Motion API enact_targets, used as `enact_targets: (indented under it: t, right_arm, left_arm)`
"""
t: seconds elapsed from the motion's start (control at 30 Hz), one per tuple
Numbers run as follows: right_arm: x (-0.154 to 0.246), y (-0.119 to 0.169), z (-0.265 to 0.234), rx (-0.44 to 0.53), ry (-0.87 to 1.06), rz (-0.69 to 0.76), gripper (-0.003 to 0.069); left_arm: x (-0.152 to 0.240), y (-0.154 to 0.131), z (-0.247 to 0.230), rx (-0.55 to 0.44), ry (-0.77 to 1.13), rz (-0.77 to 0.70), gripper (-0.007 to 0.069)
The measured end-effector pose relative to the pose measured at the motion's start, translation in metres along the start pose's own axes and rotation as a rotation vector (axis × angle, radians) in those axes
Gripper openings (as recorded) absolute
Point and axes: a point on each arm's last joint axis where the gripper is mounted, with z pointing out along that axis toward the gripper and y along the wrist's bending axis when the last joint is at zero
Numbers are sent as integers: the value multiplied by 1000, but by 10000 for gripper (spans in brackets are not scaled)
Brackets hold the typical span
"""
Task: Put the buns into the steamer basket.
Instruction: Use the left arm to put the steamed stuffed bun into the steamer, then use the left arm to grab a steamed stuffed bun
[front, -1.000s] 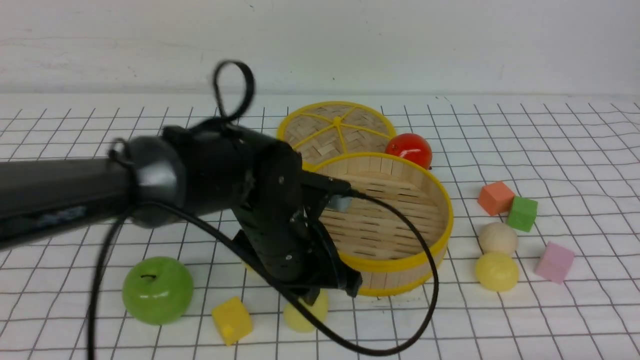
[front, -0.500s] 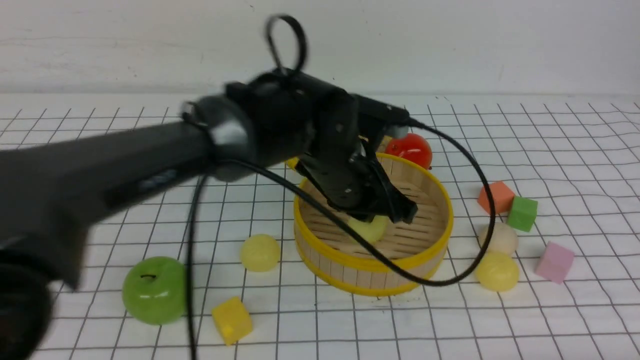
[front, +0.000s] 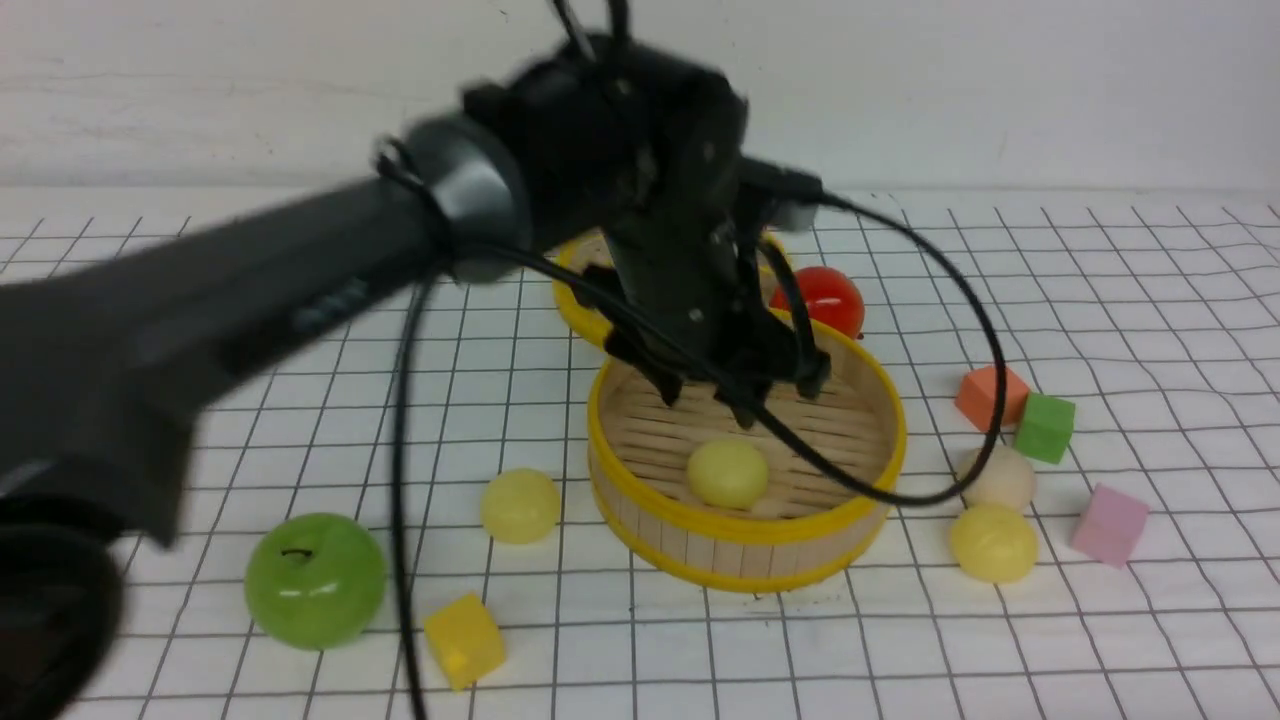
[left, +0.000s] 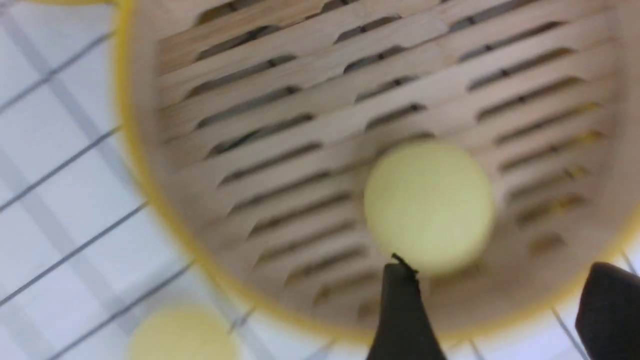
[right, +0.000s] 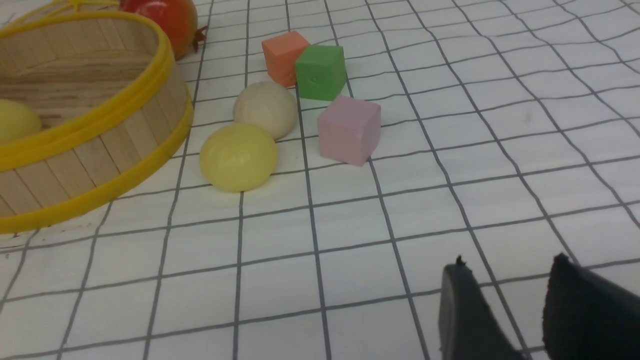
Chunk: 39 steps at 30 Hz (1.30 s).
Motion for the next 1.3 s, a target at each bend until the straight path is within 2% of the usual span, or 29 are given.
enact_targets:
  t: [0.07, 0.13, 0.3, 0.4, 0.53, 0.63, 0.87, 1.03, 1.3]
  right_arm:
    - [0, 0, 0, 0, 0, 0, 239]
    - [0, 0, 0, 0, 0, 0, 239]
    - [0, 0, 0, 0, 0, 0, 239]
    - [0, 0, 0, 0, 0, 0, 239]
    - [0, 0, 0, 0, 0, 0, 239]
    - [0, 0, 0, 0, 0, 0, 239]
    - [0, 0, 0, 0, 0, 0, 239]
    - [0, 0, 0, 0, 0, 0, 239]
    - [0, 0, 0, 0, 0, 0, 239]
  left_arm:
    - [7, 10, -27, -20, 1, -11, 409]
    - [25, 35, -39, -47, 55, -61, 335]
    - [71, 85, -9, -49, 208, -204, 169]
    - [80, 92, 8, -40, 217, -224, 134]
    - [78, 94, 22, -35, 172, -220, 141]
    - [73, 94, 34, -29, 115, -217, 191]
    - [74, 96, 59, -30, 129, -219, 284]
    - [77, 99, 77, -55, 138, -195, 290]
    - [77, 99, 73, -54, 143, -195, 290]
